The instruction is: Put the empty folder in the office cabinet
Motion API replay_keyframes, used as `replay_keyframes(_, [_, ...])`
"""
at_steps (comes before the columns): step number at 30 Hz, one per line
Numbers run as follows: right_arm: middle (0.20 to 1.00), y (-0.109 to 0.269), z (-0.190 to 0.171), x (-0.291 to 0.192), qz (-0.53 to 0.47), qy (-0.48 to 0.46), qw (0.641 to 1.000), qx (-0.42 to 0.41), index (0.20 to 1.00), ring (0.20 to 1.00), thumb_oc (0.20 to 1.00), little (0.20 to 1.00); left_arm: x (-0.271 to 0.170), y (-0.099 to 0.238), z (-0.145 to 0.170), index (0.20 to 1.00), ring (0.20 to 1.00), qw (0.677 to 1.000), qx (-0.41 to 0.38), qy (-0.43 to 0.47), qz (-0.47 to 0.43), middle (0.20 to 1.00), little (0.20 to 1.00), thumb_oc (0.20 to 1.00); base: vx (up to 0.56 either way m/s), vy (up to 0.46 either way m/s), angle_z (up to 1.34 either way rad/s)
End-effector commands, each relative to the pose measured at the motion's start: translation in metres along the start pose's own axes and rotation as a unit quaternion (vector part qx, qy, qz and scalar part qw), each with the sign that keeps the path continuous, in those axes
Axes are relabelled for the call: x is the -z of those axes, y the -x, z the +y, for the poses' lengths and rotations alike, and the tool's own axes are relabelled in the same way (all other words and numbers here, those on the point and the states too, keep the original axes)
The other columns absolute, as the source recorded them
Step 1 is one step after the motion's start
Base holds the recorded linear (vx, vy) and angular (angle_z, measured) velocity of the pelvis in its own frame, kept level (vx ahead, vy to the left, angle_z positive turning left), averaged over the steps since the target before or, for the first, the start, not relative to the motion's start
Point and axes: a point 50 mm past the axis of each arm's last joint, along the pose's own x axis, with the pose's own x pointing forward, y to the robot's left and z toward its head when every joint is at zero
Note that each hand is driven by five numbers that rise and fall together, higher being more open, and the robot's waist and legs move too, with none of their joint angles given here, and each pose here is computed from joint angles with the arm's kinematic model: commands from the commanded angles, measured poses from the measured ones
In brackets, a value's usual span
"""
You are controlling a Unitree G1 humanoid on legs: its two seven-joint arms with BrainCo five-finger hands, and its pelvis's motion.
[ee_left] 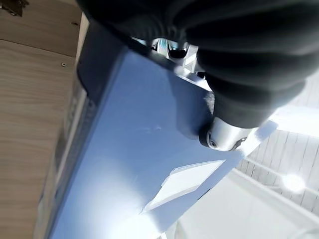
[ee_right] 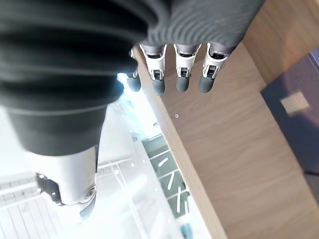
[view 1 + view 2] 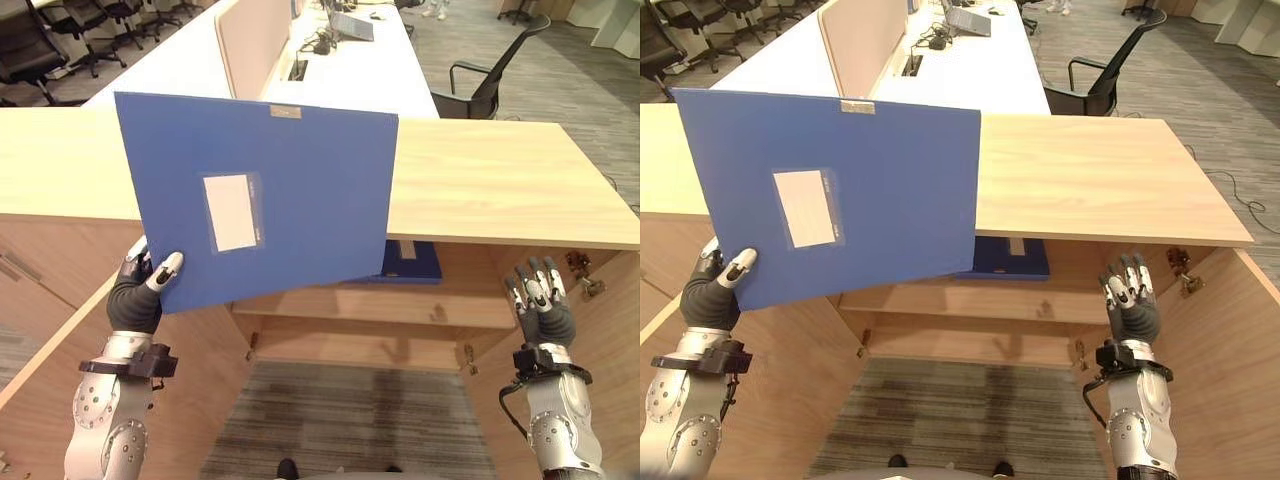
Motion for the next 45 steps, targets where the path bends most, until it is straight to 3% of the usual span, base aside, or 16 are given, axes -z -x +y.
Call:
replay_keyframes(1, [1.0, -0.018, 0.007, -0.033, -0.078, 0.03, 0.996, -0.025, 1.0, 1.0, 1.0, 1.0, -0.024, -0.008, -0.005, 0.2, 0.2, 0.996, 0.075, -0.025, -0.034, 0.2, 0.2, 0.2, 0.0, 0.0, 0.0])
replay_keyframes(10, [1.0, -0.02, 0.002, -0.035, -0.069, 0.068, 0.995, -0.024, 1.0, 1.0, 1.0, 1.0, -0.018, -0.006, -0.003, 0.2, 0.2, 0.99, 0.114, -0.077, 0.023, 0.2, 0.2, 0.2, 0.0, 0.0, 0.0])
replay_keyframes(11, [1.0, -0.02, 0.001, -0.04, -0.065, 0.107, 0.992, -0.031, 1.0, 1.0, 1.0, 1.0, -0.02, -0.004, 0.003, 0.2, 0.2, 0.976, 0.117, -0.181, 0.04, 0.2, 0.2, 0.2, 0.0, 0.0, 0.0])
replay_keyframes(12, [1.0, -0.02, 0.001, -0.04, -0.065, 0.106, 0.992, -0.031, 1.0, 1.0, 1.0, 1.0, -0.02, -0.004, 0.003, 0.2, 0.2, 0.976, 0.117, -0.182, 0.04, 0.2, 0.2, 0.2, 0.0, 0.0, 0.0])
replay_keyframes(14, [1.0, -0.02, 0.005, -0.05, -0.073, 0.162, 0.983, -0.043, 1.0, 1.0, 1.0, 1.0, -0.024, -0.004, 0.01, 0.2, 0.2, 0.953, 0.098, -0.284, 0.039, 0.2, 0.2, 0.2, 0.0, 0.0, 0.0])
replay_keyframes(16, [1.0, -0.024, 0.02, -0.08, -0.114, 0.283, 0.949, -0.078, 1.0, 1.0, 1.0, 1.0, -0.029, -0.006, 0.018, 0.2, 0.2, 0.922, 0.068, -0.38, 0.028, 0.2, 0.2, 0.2, 0.0, 0.0, 0.0])
replay_keyframes(18, [1.0, -0.024, 0.039, -0.101, -0.161, 0.319, 0.927, -0.112, 1.0, 1.0, 1.0, 1.0, -0.032, -0.006, 0.02, 0.2, 0.2, 0.901, 0.057, -0.429, 0.023, 0.2, 0.2, 0.2, 0.0, 0.0, 0.0])
replay_keyframes(19, [1.0, -0.022, 0.057, -0.119, -0.204, 0.358, 0.9, -0.141, 1.0, 1.0, 1.0, 1.0, -0.032, -0.007, 0.02, 0.2, 0.2, 0.889, 0.051, -0.456, 0.018, 0.2, 0.2, 0.2, -0.02, -0.007, -0.04])
replay_keyframes(24, [1.0, -0.016, 0.081, -0.136, -0.246, 0.402, 0.863, -0.184, 1.0, 1.0, 1.0, 1.0, -0.034, -0.008, 0.017, 0.2, 0.2, 0.88, 0.046, -0.473, 0.01, 0.2, 0.2, 0.2, 0.0, -0.001, -0.01])
replay_keyframes(30, [1.0, -0.013, 0.118, -0.139, -0.291, 0.515, 0.772, -0.234, 1.0, 1.0, 1.0, 1.0, -0.039, -0.015, 0.007, 0.2, 0.2, 0.882, 0.041, -0.469, -0.029, 0.2, 0.2, 0.2, 0.0, -0.004, -0.05])
replay_keyframes(34, [1.0, -0.018, 0.13, -0.124, -0.266, 0.555, 0.739, -0.275, 1.0, 1.0, 1.0, 1.0, -0.045, -0.022, -0.001, 0.2, 0.2, 0.89, 0.043, -0.449, -0.062, 0.2, 0.2, 0.2, 0.0, -0.001, -0.01])
replay_keyframes(45, [1.0, -0.037, 0.124, -0.066, -0.131, 0.538, 0.762, -0.336, 1.0, 1.0, 1.0, 1.0, -0.06, -0.033, -0.028, 0.2, 0.2, 0.903, 0.093, -0.398, -0.131, 0.2, 0.2, 0.2, 0.0, 0.0, 0.0])
